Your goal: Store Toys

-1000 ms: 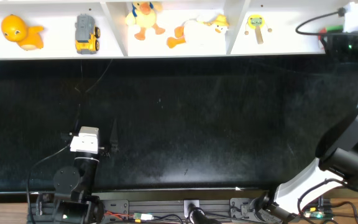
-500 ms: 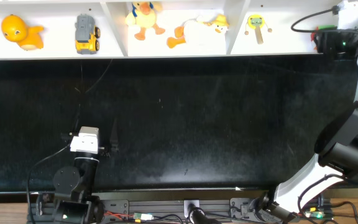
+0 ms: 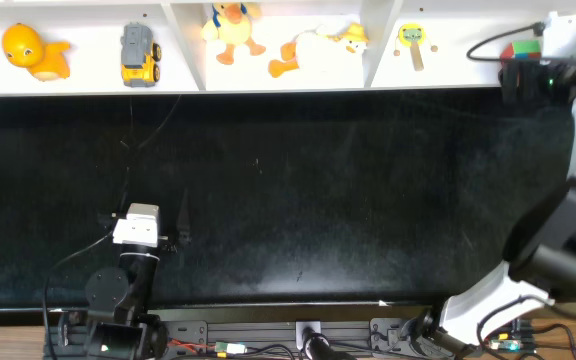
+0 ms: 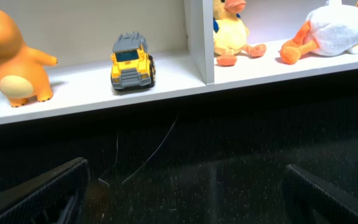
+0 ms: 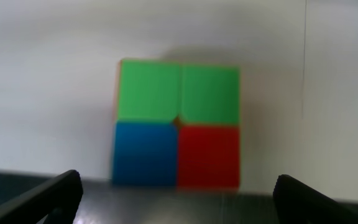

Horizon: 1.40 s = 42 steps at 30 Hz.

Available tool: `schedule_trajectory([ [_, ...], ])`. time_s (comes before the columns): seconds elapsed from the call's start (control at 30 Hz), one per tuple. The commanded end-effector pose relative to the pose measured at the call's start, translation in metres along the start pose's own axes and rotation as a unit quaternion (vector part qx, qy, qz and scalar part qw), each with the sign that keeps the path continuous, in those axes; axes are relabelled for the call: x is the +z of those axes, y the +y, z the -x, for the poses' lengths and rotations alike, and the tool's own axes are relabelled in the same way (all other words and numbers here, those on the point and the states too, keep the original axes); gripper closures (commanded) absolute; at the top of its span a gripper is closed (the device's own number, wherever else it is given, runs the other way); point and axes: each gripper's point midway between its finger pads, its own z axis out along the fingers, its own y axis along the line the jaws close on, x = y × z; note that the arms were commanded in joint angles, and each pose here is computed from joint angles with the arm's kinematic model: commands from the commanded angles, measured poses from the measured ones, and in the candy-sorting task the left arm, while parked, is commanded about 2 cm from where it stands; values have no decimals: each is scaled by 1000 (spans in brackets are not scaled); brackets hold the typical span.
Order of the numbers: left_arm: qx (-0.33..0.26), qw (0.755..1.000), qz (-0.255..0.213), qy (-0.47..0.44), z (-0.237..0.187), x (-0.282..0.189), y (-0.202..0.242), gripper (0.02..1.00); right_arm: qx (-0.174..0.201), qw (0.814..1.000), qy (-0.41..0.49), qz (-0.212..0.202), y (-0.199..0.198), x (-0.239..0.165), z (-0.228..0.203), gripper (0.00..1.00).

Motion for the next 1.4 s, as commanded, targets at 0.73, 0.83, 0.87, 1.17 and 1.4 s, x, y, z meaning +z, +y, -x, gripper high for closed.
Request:
schedule_trajectory([
  [0.73,9,1000,1,-3,1,-1,0,20,40,982,-6,-185,167,-78,-54,5],
  [0.83,9,1000,1,-3,1,-1,0,20,13,985,-25,-169,191,-80,-69,5],
  [0.87,9,1000,1,-3,1,-1,0,20,8,985,-34,-172,194,-81,-76,3],
  [1.17,9,1000,1,-3,1,-1,0,20,57,980,-105,-160,177,-93,-140,5],
  [1.4,9,1000,1,-3,1,-1,0,23,45,970,-212,-115,169,-113,-157,5],
])
